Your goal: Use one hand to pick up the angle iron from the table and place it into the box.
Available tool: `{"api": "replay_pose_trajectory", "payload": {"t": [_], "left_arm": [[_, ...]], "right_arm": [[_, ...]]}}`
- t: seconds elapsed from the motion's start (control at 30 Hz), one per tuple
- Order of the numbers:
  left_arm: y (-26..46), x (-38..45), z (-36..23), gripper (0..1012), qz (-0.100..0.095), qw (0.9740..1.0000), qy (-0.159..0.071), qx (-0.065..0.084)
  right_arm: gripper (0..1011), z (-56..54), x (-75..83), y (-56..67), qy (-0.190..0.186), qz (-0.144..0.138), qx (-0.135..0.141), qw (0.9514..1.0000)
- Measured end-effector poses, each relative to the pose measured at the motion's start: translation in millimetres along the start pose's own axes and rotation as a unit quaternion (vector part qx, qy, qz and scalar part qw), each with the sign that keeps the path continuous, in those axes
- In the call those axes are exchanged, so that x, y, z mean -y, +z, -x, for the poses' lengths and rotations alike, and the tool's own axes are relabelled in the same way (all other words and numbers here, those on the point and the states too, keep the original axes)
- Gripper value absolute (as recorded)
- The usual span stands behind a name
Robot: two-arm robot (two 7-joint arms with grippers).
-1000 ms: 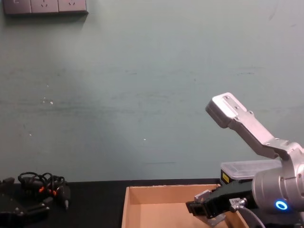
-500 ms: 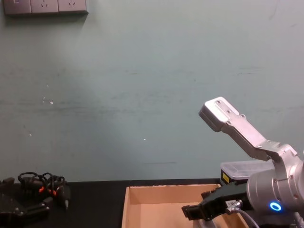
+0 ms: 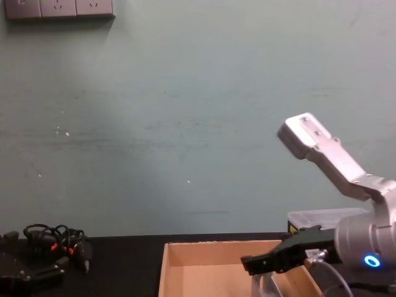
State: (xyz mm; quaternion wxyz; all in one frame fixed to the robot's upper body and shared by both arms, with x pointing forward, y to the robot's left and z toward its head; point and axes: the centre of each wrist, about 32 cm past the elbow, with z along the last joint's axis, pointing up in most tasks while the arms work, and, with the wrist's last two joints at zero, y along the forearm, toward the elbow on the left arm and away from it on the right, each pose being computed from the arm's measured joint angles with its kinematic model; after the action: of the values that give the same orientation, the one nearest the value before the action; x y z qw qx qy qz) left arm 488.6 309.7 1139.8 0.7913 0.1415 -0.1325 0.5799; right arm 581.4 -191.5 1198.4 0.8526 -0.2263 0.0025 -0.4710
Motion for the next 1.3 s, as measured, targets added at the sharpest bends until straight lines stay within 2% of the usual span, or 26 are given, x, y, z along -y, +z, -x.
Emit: {"api": "replay_pose_trajectory", "payload": {"t": [0.27,0.43,0.53,0.57,0.6,0.87,0.97,1.1,1.3], "left_arm": [[0.0,0.0,0.0,1000,0.0,1.0,0.0,0.0],[0.0,0.0,0.0,1000,0.0,1.0,0.0,0.0],[0.0,0.0,0.0,1000,0.0,1.0,0.0,0.0],[0.0,0.0,0.0,1000,0.0,1.0,0.0,0.0],[0.0,0.0,0.0,1000,0.0,1.0,0.0,0.0],[0.0,0.0,0.0,1000,0.0,1.0,0.0,0.0],[0.0,0.0,0.0,1000,0.0,1.0,0.0,0.0],[0.0,0.0,0.0,1000,0.0,1.0,0.0,0.0],[0.0,0.0,0.0,1000,0.0,1.0,0.0,0.0]], "right_arm": [[1000,-5.7,19.3,-5.1,0.003,-0.022,-0.023,0.9995],[1000,-12.1,43.5,-9.4,0.008,-0.043,-0.035,0.9984],[1000,-13.9,57.2,-12.1,0.01,-0.054,-0.036,0.9979],[1000,-13.9,57.2,-12.1,0.01,-0.054,-0.036,0.9979],[1000,-14.5,64.8,-13.6,0.01,-0.059,-0.034,0.9976],[1000,-9.7,100.9,-21.1,0.019,-0.079,-0.024,0.9965],[1000,-4.4,117.9,-23.7,0.03,-0.084,-0.021,0.9958],[1000,0.3,129.6,-26.2,0.039,-0.081,-0.022,0.9957],[1000,13.3,147.6,-33.6,0.063,-0.063,-0.037,0.9953]]}}
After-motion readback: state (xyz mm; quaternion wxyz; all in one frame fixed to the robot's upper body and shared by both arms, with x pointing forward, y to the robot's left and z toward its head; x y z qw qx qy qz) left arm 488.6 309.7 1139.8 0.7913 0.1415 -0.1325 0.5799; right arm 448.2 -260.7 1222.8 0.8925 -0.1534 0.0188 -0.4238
